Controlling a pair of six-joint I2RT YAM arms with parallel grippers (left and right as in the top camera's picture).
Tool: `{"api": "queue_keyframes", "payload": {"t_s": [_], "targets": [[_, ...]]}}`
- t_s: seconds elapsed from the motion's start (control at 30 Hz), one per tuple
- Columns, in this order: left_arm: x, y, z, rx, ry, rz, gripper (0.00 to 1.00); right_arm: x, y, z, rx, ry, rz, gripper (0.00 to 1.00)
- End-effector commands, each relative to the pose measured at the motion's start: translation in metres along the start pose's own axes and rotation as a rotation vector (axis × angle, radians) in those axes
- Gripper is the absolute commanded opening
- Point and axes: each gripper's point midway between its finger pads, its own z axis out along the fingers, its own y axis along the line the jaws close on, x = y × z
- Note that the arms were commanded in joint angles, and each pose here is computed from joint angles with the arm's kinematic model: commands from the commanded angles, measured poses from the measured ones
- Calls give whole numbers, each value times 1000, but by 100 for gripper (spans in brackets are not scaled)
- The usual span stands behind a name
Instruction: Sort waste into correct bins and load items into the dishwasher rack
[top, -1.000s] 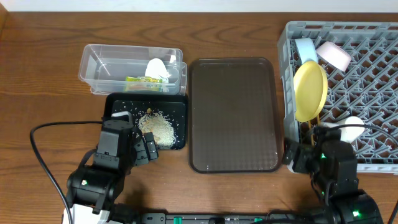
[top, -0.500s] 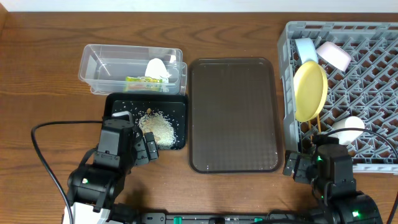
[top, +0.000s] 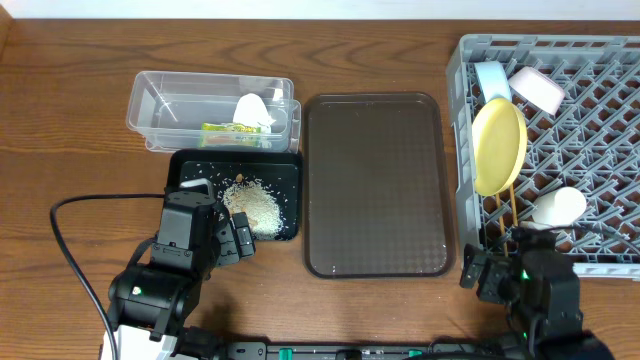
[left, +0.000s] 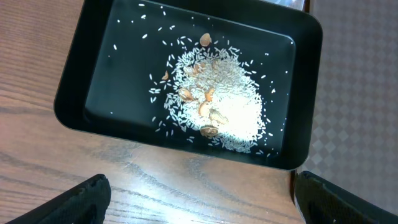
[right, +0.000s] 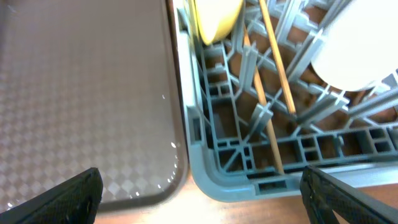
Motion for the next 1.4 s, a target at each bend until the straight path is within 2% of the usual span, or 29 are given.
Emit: {"api": "queue_keyframes", "payload": {"t_s": [0.0,0.17,0.33,0.6,0.77,1.37], "targets": [[2,0,1,2,5,-6,96,-2,-3,-3,-13,-76,29,99],[2,0,1,2,5,-6,96,-25,10,0,-112,-294,-86,99],[2,0,1,2,5,-6,96,-51,13,6,-141,-504,-66,99],[2,0,1,2,5,-6,96,-68,17,28,-169,-714,-100,99],[2,0,1,2,5,-6,96,-64,13,35,-120,-712,-165,99],[2,0,1,2,5,-6,96,-64,13,34,-120,-713,-164,99]]}}
